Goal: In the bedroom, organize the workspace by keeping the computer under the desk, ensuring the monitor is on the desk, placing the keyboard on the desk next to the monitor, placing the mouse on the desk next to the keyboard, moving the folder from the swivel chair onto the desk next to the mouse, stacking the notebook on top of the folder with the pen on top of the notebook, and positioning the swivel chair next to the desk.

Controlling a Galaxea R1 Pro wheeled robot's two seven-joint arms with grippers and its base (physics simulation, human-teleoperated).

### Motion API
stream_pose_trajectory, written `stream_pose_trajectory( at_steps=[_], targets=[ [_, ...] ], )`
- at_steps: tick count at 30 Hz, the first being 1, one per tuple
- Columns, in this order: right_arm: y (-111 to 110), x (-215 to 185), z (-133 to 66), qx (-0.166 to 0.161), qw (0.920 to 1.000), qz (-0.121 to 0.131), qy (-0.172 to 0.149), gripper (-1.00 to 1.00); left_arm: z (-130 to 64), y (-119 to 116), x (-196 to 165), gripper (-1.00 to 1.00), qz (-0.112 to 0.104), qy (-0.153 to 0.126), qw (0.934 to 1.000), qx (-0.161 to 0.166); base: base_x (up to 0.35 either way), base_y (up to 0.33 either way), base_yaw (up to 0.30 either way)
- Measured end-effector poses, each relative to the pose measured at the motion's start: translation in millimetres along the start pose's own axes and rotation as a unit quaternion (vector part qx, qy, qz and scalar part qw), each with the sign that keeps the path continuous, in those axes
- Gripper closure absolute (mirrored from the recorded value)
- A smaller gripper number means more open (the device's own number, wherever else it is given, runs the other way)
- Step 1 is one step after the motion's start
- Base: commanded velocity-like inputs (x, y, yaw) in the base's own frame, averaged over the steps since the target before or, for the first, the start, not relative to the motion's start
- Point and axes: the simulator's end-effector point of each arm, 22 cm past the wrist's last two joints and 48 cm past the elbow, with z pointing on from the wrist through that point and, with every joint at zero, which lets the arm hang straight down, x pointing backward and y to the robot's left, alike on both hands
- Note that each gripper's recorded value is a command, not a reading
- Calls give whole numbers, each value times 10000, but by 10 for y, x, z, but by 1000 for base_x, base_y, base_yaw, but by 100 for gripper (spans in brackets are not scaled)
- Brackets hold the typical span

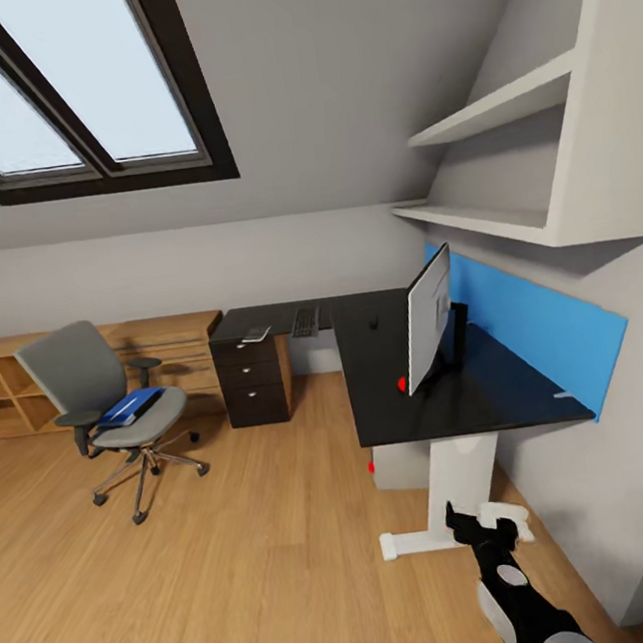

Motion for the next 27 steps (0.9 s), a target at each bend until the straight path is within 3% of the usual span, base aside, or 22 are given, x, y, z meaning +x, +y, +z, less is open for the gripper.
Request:
stream_pose_trajectory(
  at_steps=[1, 2, 5, 9, 13, 15, 18, 27],
  targets=[
    [235, -224, 27, -100, 9995, -153, 243, -100, -11, -4, -4, -100, -5, 2, 10000, 1, 0, 0, 0],
    [326, -631, 46, -145, 9996, -253, 30, -100, -23, -4, -10, -100, -7, 1, 10000, 2, 0, 0, 0],
    [515, -994, -2, -275, 9986, -452, -83, -100, -56, -7, -29, -100, -8, -1, 10000, 3, 0, 0, 0],
    [634, -1428, -75, -249, 9975, -510, -416, -100, -69, -17, -98, -100, -21, -146, 9999, 9, 0, 0, 0],
    [674, -1696, -125, -244, 9954, -433, -818, -100, -83, -10, -291, -100, -56, -591, 9982, 5, 8, 0, 0],
    [722, -1828, -162, -278, 9929, -418, -1082, -100, -95, -14, -304, -100, -54, -685, 9976, 9, 160, 0, 0],
    [820, -1935, -211, -349, 9896, -492, -1303, -100, -104, -27, -293, -100, -51, -719, 9974, 18, 261, 0, 0],
    [716, -2100, -262, -24, 9854, -396, -1654, -100, -110, -27, -179, -100, -15, -615, 9981, 20, 109, 10, 0]
  ],
)
